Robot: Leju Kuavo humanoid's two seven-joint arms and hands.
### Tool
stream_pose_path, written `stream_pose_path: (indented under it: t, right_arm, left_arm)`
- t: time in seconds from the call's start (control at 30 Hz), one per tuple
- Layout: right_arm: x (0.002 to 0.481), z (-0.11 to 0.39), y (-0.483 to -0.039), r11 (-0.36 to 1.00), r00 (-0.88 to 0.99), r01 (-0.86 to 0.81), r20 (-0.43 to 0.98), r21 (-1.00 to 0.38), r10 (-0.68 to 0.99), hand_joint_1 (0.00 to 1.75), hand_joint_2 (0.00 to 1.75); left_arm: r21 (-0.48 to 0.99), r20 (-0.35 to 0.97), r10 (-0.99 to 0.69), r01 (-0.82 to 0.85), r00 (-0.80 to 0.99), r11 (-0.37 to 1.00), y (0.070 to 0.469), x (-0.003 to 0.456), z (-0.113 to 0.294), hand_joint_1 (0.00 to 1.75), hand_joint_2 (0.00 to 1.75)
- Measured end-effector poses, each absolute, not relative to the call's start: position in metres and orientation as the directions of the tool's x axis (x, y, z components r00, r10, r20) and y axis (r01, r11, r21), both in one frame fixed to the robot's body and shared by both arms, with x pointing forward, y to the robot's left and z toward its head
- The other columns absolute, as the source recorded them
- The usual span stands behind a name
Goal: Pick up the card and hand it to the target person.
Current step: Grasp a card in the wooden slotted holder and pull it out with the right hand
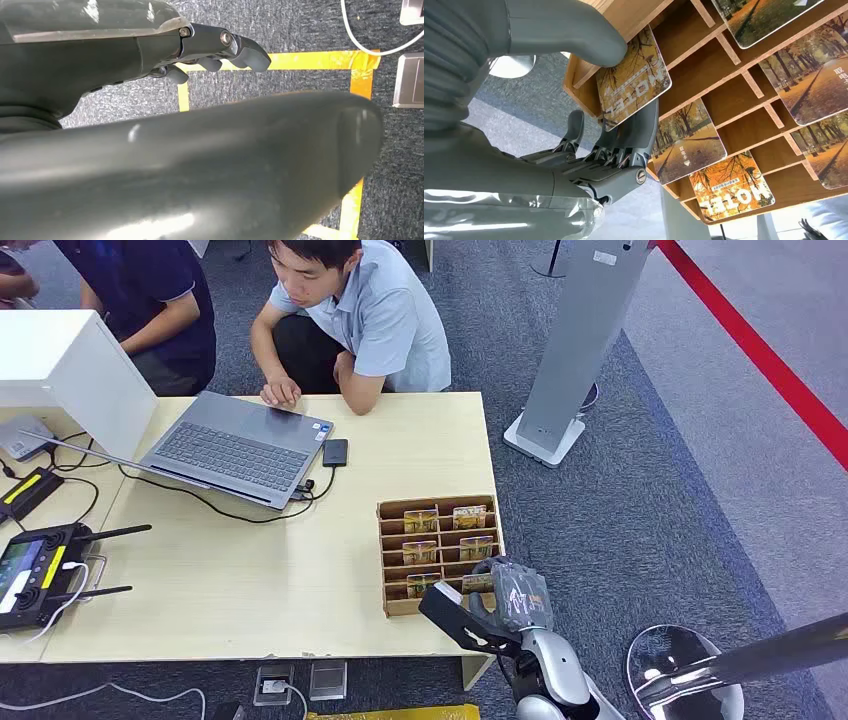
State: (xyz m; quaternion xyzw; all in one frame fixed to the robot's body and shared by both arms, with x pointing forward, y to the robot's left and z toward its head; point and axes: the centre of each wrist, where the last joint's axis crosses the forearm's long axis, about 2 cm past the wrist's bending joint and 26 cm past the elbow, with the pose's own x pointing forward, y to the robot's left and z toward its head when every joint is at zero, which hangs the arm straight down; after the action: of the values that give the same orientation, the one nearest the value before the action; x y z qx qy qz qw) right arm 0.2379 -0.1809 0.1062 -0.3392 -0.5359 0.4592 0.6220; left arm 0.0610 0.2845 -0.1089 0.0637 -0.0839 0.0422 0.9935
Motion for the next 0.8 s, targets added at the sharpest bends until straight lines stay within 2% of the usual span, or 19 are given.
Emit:
stream_pose_path:
  t: [0.17, 0.33, 0.47, 0.8]
  right_arm:
    - [0.2379, 0.1062, -0.1807, 0.346, 0.001, -0.207, 0.353, -0.915, 0.936, 1.03, 1.75]
    - [0.2380, 0.1063, -0.1806, 0.348, 0.000, -0.203, 0.356, -0.915, 0.935, 1.35, 1.75]
    - [0.2379, 0.1062, -0.1808, 0.351, 0.000, -0.202, 0.358, -0.915, 0.934, 1.51, 1.75]
    - [0.2367, 0.1052, -0.1805, 0.354, -0.004, -0.204, 0.362, -0.913, 0.932, 1.55, 1.75]
  left_arm:
    - [0.119, 0.172, 0.072, -0.093, 0.982, 0.988, 0.2844, 0.0610, -0.1089, 0.00, 0.00]
    - [0.119, 0.172, 0.070, -0.091, 0.983, 0.989, 0.2842, 0.0609, -0.1090, 0.00, 0.00]
    - [0.119, 0.172, 0.071, -0.093, 0.982, 0.989, 0.2843, 0.0609, -0.1090, 0.00, 0.00]
    - [0.120, 0.175, 0.076, -0.098, 0.982, 0.988, 0.2850, 0.0608, -0.1090, 0.00, 0.00]
